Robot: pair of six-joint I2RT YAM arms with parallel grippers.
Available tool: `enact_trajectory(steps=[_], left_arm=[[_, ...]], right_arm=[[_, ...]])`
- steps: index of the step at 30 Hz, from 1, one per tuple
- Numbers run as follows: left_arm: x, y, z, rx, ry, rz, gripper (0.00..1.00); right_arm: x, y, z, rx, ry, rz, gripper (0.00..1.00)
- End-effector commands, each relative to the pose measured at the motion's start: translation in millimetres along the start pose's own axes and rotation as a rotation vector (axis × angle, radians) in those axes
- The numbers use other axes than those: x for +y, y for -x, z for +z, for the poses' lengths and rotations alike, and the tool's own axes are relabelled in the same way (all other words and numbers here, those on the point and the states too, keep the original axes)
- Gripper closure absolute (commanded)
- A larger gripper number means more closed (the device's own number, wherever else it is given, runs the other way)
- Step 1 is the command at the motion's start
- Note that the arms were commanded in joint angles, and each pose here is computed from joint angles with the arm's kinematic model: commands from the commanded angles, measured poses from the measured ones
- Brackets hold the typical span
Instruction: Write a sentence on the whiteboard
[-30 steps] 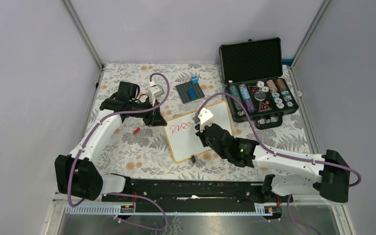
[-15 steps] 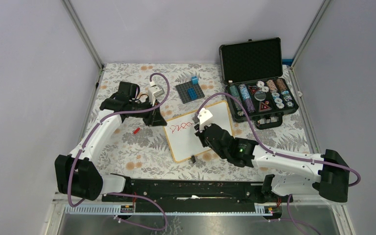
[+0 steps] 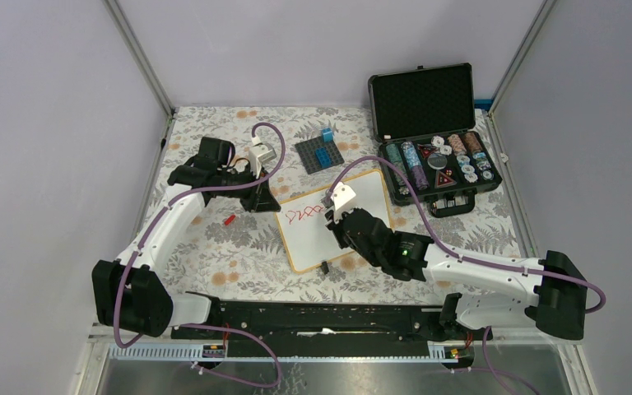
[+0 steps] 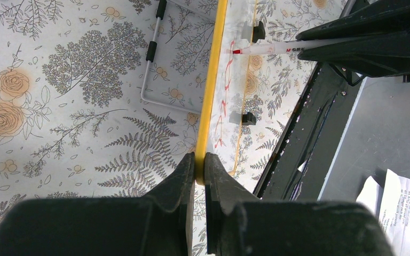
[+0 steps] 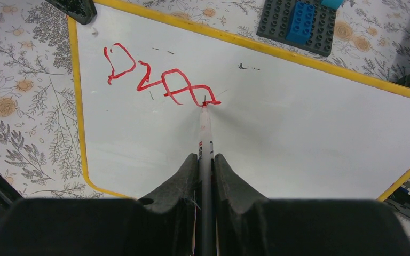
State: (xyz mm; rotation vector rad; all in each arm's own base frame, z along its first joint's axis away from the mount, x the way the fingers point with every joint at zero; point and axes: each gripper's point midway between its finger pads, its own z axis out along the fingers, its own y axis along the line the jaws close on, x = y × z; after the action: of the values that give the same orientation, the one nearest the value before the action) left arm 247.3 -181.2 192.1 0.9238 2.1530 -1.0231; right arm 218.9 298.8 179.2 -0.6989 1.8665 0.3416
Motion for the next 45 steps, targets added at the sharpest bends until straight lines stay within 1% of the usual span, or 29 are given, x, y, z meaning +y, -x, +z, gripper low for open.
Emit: enact_trajectory(steps=[1,16,26,34,36,45], left_arm=[[-6,10,-3,-0.021,-0.016,0.042,1.00],[-6,11,-3,-0.022,-0.013,0.041,1.00],[-6,12,-3,-0.025,-0.018,0.041,1.00],[-7,13,-4,-0.027,-0.019,0.041,1.00],[-7,13,-4,-0.027,-0.018,0.041,1.00],[-8,13,-4,-0.027,-0.020,0.038,1.00]], right_arm=[[-2,6,-1,-0.009,-0.002,0.019,1.00],[-16,-2,-12,0.025,-0.051,0.017,1.00],[-26,25,-27,-0.072,-0.070,0.059,1.00],[-32,19,-19,-0.054,-0.130,0.052,1.00],[-30,25,-16,-0.076,-0.124,0.063,1.00],[-25,30,-9,-0.080,-0.071,0.085,1.00]])
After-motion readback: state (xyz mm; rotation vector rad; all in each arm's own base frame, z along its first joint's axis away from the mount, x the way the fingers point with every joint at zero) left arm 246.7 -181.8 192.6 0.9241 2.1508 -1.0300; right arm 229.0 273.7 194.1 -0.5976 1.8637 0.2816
